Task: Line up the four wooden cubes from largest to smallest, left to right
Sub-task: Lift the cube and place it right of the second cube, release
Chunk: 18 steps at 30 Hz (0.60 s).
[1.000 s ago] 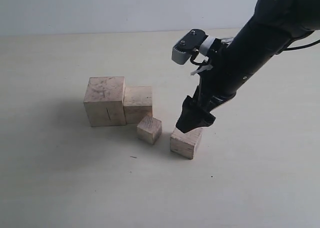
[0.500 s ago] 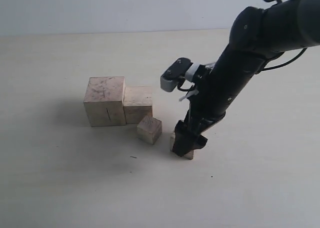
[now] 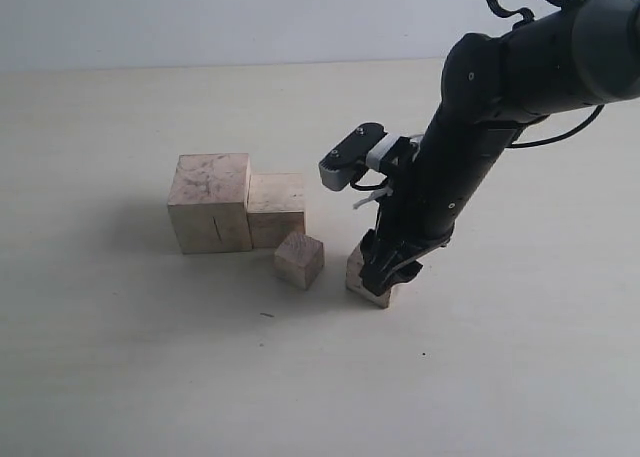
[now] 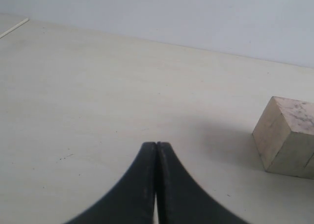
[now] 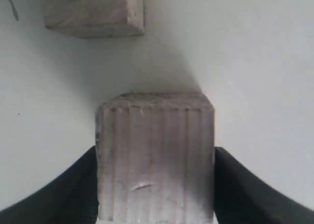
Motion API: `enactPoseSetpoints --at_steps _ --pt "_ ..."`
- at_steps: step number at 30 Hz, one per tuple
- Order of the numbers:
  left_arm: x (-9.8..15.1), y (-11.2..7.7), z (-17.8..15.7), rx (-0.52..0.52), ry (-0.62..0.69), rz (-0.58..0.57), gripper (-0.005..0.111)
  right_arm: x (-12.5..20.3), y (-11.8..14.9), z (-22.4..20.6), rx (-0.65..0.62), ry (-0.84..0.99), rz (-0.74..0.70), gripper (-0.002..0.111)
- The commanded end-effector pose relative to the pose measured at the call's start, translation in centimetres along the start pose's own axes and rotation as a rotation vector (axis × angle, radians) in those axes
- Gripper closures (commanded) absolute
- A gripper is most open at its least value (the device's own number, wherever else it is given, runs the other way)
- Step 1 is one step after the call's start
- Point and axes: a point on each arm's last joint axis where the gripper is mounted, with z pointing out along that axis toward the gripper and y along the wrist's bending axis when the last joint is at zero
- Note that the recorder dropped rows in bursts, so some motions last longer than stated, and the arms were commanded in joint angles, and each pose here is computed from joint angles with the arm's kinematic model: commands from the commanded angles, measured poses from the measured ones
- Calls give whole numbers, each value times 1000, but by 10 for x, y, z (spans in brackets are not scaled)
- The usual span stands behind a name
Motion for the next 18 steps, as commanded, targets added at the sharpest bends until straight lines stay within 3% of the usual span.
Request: enactPoseSetpoints --at_steps 1,4,9,14,18 --pt "0 0 0 6 -12 1 107 3 2 0 -16 29 11 107" --pt "0 0 0 6 -12 1 107 5 -3 -3 32 58 -33 108" --pt "0 0 0 6 -12 1 107 -4 -28 -25 79 7 45 108" --pt "0 0 0 6 -12 1 107 -14 -84 -65 161 -122 164 108" --pt "0 0 0 6 -12 1 107 -27 -99 -63 145 -133 111 108"
